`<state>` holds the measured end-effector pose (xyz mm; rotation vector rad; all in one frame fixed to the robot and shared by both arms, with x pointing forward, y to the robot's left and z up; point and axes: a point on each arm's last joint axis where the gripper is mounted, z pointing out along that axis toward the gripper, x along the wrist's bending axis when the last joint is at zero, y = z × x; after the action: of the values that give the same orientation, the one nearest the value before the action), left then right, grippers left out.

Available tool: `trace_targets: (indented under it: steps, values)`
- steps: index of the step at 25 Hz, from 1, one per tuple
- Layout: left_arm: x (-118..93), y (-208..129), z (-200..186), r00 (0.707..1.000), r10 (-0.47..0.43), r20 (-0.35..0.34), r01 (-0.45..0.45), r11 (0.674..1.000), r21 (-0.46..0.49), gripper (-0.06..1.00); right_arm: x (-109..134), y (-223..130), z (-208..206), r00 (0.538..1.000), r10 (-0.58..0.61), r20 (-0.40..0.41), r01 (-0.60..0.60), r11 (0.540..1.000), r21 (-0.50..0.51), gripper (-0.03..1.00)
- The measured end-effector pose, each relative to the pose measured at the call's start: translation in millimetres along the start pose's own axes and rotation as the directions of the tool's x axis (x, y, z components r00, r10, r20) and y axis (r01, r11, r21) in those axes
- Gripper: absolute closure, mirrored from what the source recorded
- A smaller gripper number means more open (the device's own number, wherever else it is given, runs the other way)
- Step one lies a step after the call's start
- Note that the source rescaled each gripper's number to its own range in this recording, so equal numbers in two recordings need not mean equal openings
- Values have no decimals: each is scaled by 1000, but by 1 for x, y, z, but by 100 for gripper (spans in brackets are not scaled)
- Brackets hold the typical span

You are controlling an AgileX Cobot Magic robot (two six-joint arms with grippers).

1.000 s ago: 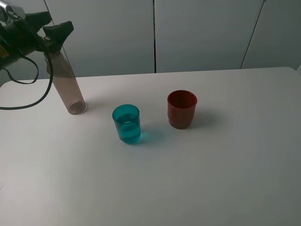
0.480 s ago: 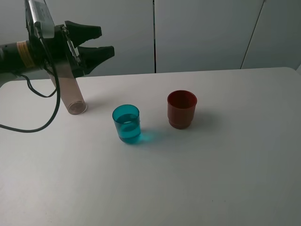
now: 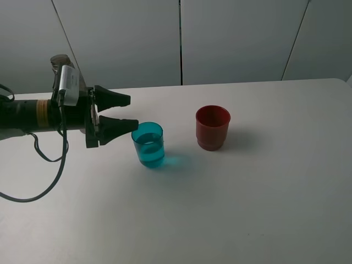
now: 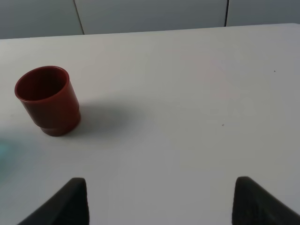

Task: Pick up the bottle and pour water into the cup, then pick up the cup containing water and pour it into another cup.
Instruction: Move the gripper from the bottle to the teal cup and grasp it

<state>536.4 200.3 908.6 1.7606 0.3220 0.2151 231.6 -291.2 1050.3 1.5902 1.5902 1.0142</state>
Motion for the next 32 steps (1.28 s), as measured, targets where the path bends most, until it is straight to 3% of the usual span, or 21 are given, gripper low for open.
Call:
trace_targets:
  steps: [7, 12, 17, 22, 32]
  values:
    - [8, -17, -15, 1000, -9, -6, 9, 998, 70, -4, 0, 0, 0, 1000, 6, 0, -6, 1000, 0, 97]
    - [5, -37, -17, 996, 66, 56, -74, 982, 175, -4, 0, 0, 0, 1000, 6, 0, -6, 1000, 0, 97]
    - [3, -57, -13, 994, 58, 91, -75, 978, 194, -4, 0, 0, 0, 1000, 6, 0, -6, 1000, 0, 97]
    - [6, -72, -10, 997, 37, 69, -50, 979, 195, -4, 0, 0, 0, 1000, 0, 0, 0, 1000, 0, 97]
    - [23, -70, 16, 993, 63, 97, -79, 981, 175, -4, 0, 0, 0, 1000, 0, 0, 0, 1000, 0, 97]
